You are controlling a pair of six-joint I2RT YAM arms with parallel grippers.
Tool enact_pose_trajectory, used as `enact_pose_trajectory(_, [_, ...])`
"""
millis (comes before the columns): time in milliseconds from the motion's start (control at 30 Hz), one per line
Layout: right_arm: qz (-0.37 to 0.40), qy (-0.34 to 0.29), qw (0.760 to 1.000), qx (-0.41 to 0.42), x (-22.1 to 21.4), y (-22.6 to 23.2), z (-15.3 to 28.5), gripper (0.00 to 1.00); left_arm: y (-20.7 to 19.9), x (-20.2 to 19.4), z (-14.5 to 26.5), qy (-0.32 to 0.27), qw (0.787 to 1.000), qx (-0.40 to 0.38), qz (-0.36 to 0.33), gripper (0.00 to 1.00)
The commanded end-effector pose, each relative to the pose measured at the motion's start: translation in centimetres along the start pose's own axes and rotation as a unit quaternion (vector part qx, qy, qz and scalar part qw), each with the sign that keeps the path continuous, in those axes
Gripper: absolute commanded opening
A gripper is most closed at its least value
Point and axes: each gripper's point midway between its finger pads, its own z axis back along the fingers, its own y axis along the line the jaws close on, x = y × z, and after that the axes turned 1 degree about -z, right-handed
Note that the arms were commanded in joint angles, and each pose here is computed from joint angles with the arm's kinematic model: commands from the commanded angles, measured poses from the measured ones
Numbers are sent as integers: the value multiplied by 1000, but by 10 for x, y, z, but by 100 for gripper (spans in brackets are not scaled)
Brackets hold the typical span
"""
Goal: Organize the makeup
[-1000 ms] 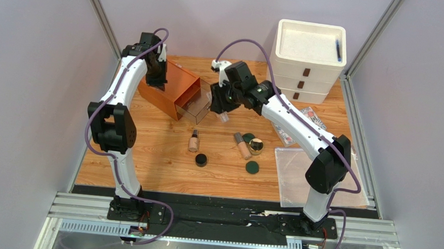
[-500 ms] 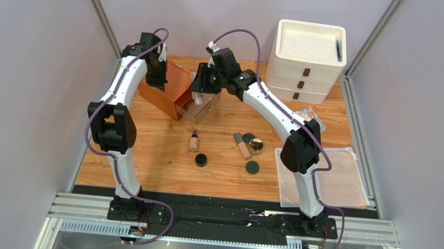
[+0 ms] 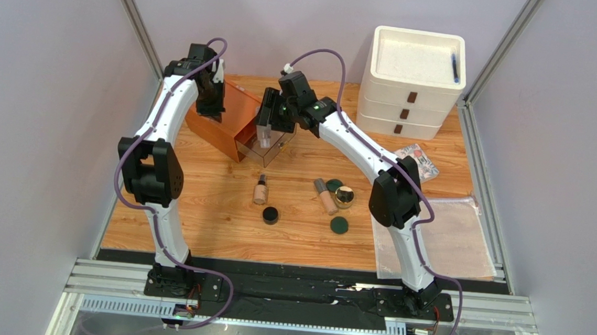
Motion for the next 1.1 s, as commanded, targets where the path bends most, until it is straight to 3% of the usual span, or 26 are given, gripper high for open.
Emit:
enact_pose_trajectory(0, [9,-67,998,19,40,23,21,69,5,-19,-5,41,999,4,-3,0])
enact_pose_trajectory(100, [20,-78,997,19,46,26,30,75,5,-16,-4,39,999,4,-6,0])
enact_pose_trajectory(400, [134,-137,980,-44,71,13,105,72,6,-10,0,34,999,8,-9,0])
enact_pose_trajectory(533, [213,-77,966,-124,33,-42,120,71,5,-9,2,37,999,7,-5,0])
enact_pose_trajectory(633, [231,-12,960,-155,-9,-83,115,70,5,-9,3,35,999,7,-6,0])
enact_pose_trajectory(833, [205,120,950,-201,-85,-148,82,68,7,-12,3,43,999,12,-10,0])
enact_pose_trajectory(1067, [176,165,942,-234,-112,-182,55,66,7,-15,3,46,999,12,-12,0])
